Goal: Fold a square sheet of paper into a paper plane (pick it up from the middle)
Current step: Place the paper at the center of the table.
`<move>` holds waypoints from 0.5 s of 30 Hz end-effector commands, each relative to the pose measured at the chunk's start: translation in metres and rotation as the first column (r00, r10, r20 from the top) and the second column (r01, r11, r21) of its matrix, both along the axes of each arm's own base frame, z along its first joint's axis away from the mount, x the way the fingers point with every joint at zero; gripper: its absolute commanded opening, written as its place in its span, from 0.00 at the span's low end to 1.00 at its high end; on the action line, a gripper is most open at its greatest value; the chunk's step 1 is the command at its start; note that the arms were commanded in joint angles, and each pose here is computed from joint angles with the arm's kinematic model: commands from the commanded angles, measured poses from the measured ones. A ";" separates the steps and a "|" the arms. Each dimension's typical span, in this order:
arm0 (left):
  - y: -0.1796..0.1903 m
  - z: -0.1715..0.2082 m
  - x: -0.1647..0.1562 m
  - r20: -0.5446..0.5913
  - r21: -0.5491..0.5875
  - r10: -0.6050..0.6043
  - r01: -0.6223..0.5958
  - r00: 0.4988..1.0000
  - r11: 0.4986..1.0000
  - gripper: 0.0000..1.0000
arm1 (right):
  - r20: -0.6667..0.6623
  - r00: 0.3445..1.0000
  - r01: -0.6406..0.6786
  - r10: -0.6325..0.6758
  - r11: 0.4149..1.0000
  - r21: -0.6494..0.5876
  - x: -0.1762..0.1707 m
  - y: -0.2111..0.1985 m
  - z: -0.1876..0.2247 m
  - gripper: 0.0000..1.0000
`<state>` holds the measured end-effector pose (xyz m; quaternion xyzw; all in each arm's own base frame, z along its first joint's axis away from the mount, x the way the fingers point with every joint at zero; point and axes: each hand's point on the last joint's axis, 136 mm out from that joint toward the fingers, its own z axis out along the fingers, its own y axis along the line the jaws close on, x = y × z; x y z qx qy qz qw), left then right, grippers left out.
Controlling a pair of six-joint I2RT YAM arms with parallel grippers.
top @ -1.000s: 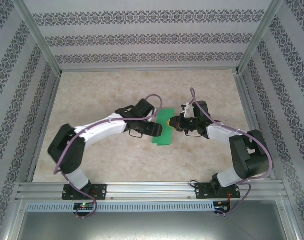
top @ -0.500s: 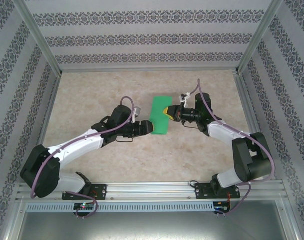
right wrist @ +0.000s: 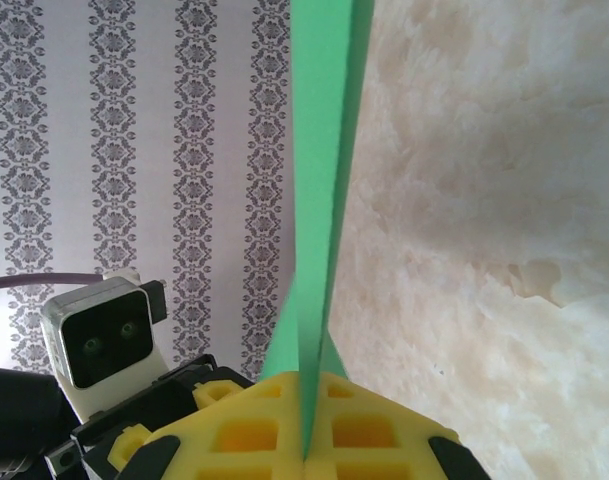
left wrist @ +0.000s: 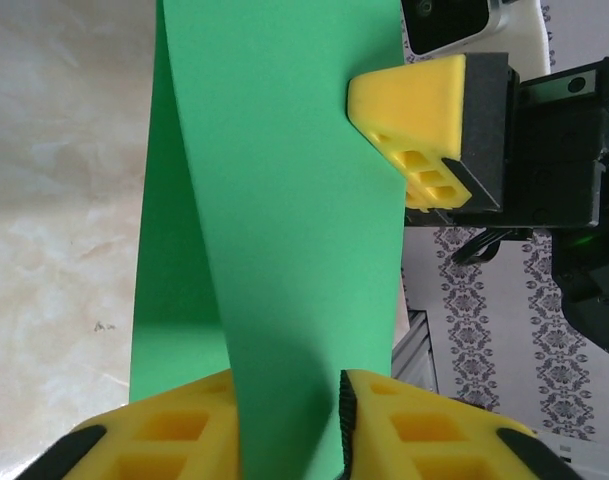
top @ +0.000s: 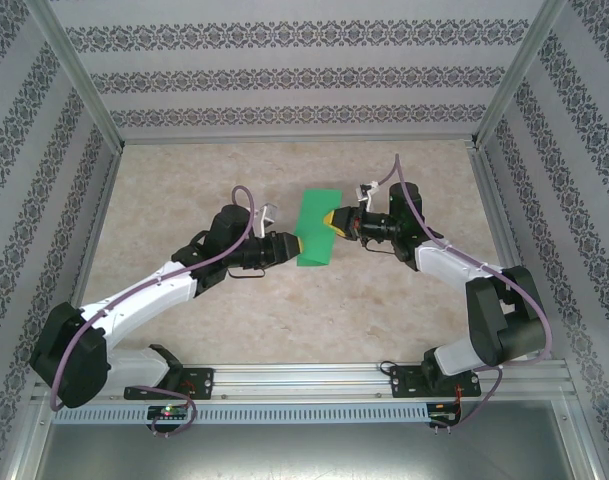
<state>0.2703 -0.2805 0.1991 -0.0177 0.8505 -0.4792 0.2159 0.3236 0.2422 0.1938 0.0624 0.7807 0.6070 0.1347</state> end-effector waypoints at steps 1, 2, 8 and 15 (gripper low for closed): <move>0.009 0.004 -0.003 0.012 0.030 0.005 -0.005 1.000 1.000 0.21 | 0.038 0.999 -0.026 0.026 1.000 0.015 0.002 0.008 0.013 0.00; 0.011 0.002 -0.004 0.009 0.042 0.005 -0.005 1.000 0.999 0.17 | 0.035 0.999 -0.033 0.032 0.999 0.015 0.002 0.011 0.010 0.00; 0.015 -0.010 -0.011 -0.034 0.107 -0.012 0.015 0.999 0.994 0.06 | 0.013 0.997 -0.072 0.072 0.997 0.005 -0.001 0.027 -0.003 0.00; 0.015 -0.038 -0.016 -0.098 0.175 -0.028 0.045 0.995 0.984 0.05 | -0.023 0.995 -0.098 0.098 0.995 -0.019 -0.002 0.041 -0.030 0.00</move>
